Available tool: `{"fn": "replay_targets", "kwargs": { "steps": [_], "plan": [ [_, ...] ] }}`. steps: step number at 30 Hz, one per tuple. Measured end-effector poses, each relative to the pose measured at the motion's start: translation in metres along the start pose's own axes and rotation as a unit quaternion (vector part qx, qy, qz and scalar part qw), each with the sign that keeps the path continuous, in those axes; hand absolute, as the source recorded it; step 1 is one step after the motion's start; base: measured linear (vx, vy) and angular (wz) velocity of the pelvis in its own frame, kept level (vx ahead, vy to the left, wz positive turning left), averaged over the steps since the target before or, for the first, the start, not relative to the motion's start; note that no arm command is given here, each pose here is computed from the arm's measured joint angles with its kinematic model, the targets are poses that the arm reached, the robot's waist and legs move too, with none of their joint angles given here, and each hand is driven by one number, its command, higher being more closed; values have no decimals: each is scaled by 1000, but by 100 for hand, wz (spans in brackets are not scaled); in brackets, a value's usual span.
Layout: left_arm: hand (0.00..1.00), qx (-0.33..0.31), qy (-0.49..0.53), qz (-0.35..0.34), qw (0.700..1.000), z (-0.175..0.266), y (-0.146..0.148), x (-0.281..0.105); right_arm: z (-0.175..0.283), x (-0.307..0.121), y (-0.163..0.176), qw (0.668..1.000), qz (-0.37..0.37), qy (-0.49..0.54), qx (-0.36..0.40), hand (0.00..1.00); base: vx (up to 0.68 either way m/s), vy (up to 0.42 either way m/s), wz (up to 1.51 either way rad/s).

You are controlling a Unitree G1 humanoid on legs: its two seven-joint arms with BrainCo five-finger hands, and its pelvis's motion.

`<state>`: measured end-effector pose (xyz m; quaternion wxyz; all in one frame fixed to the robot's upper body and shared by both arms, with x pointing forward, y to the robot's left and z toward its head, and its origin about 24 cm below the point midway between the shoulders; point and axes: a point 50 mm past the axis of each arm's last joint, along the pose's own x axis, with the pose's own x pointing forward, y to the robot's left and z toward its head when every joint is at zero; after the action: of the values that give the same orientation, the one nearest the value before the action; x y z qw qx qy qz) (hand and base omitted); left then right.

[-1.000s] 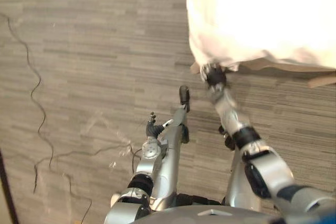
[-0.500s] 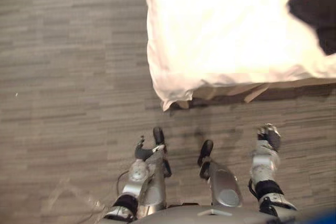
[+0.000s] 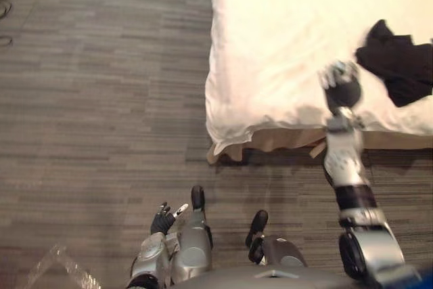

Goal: Tidy the bed and pick cloth on bed and put in laundry

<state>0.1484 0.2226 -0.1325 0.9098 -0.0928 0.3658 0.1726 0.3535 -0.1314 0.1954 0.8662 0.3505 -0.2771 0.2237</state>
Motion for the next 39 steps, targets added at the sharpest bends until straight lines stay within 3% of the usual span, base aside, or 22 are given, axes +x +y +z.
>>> {"fn": "replay_targets", "kwargs": {
  "steps": [3,5,9,12,14,17,22,28,31,33,35,38,39],
  "plan": [
    [0,2,-16,-7,1000,11,-3,4,9,51,44,998,63,-20,0,100,3,46,26],
    [0,5,-26,-16,1000,19,-10,8,16,68,54,998,59,-29,-5,100,18,45,19],
    [0,22,-53,-88,994,40,-56,15,30,80,39,999,-28,-41,-20,100,-3,94,8],
    [0,-18,-56,-132,989,45,-87,13,57,73,11,990,-102,-95,8,100,32,104,-21],
    [0,-55,-60,-134,988,45,-92,12,70,75,28,990,-58,-129,22,100,50,92,-45],
    [0,-95,-77,-124,985,50,-98,10,79,65,31,984,-49,-164,41,100,58,70,-42],
    [0,-117,-121,-125,978,69,-107,7,117,33,11,957,-60,-268,98,100,74,24,-16],
    [0,-141,-118,-98,978,68,-102,8,139,-15,-40,944,-116,-303,64,100,81,-11,-22],
    [0,-143,-116,-96,978,66,-100,8,117,-55,-87,937,-225,-259,55,100,88,-25,-18],
    [0,-140,-117,-103,978,65,-102,7,90,-105,-117,922,-323,-209,50,100,82,-36,-25],
    [0,-122,-107,-107,981,60,-101,6,56,-164,-131,900,-409,-143,36,100,113,-63,-24],
    [0,-102,-104,-111,983,57,-100,5,31,-206,-133,881,-465,-85,22,100,81,-53,-29],
    [0,-87,-102,-115,984,56,-99,6,19,-227,-132,869,-491,-54,16,0,140,-89,-28]
  ]
}}
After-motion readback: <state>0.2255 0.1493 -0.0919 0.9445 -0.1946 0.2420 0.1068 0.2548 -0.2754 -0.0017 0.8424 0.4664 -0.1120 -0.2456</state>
